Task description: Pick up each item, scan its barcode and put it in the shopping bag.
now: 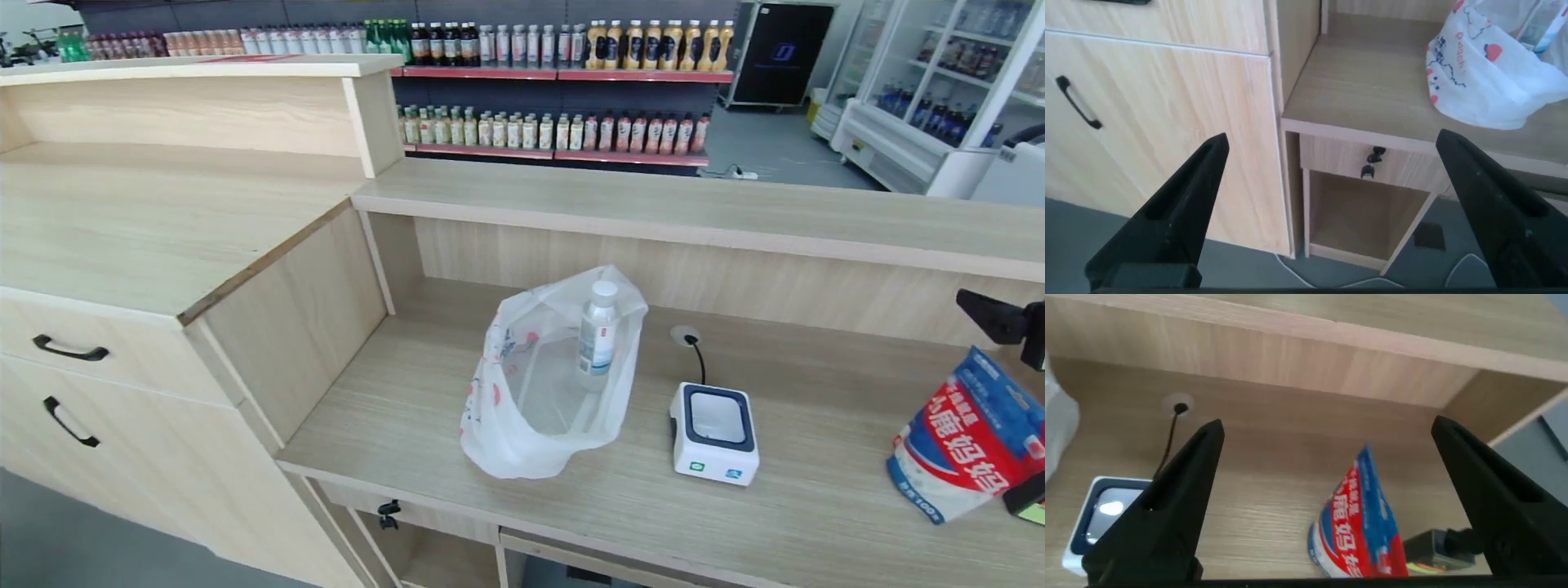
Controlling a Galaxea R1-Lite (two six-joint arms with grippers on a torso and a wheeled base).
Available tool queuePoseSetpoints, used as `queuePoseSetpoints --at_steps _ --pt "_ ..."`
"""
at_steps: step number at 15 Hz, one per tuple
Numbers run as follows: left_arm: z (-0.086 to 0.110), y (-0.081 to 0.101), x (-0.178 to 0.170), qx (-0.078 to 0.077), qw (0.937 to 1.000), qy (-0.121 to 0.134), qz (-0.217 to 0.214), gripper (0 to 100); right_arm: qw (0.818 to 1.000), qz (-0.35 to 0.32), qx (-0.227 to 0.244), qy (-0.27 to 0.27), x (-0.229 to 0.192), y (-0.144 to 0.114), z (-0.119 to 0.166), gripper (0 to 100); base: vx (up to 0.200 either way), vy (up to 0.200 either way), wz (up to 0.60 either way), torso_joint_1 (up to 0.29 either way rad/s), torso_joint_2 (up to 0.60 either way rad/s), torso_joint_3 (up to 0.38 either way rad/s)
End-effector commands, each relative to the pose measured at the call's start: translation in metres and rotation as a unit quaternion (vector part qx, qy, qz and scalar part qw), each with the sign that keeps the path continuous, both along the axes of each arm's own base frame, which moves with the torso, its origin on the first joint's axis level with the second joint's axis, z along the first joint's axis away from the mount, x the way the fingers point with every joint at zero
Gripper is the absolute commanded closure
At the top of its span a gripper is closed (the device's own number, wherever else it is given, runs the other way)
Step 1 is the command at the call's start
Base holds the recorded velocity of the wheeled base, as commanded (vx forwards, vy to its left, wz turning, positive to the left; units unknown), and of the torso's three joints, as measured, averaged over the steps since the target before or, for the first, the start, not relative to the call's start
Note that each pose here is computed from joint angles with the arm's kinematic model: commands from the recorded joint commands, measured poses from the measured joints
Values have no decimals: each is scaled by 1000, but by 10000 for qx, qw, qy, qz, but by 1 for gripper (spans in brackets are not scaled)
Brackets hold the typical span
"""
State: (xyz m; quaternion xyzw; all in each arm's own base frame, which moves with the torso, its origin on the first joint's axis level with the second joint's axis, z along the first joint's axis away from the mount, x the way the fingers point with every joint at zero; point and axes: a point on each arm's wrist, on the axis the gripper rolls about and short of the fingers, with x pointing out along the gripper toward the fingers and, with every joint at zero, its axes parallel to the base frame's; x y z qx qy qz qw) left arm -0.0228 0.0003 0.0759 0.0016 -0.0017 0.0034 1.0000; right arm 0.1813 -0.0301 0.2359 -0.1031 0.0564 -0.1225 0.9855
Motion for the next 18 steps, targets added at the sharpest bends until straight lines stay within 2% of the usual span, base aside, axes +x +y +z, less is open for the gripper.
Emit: queuePoseSetpoints --at_steps 1,3,4,6,7,9,12,14,18 --pt "0 0 0 -1 10000 -6 4 0 9981 -387 477 74 23 -11 15 0 0 0 0 -163 393 251" --pt "0 0 0 -1 10000 -6 4 0 9978 -128 637 104 36 -16 16 0 0 0 0 -58 168 102" --pt "0 0 0 -1 10000 -6 4 0 9969 263 723 149 49 -23 19 0 0 0 0 -27 71 46" --pt "0 0 0 -1 10000 -6 4 0 9951 342 810 442 59 -24 19 0 0 0 0 0 0 0" --pt "0 0 0 -1 10000 -6 4 0 9912 331 933 884 63 -24 19 0 0 0 0 0 0 0" --pt "0 0 0 -1 10000 -6 4 0 9832 210 1080 1459 66 -26 17 0 0 0 0 0 0 0" --pt "0 0 0 -1 10000 -6 4 0 9775 22 1297 1661 71 -30 9 0 0 0 0 0 0 0" --pt "0 0 0 -1 10000 -6 4 0 9674 -452 1745 1778 84 -34 -5 0 0 0 0 0 0 0" --pt "0 0 0 -1 10000 -6 4 0 9536 -673 1918 2222 97 -47 -34 0 0 0 0 0 0 0"
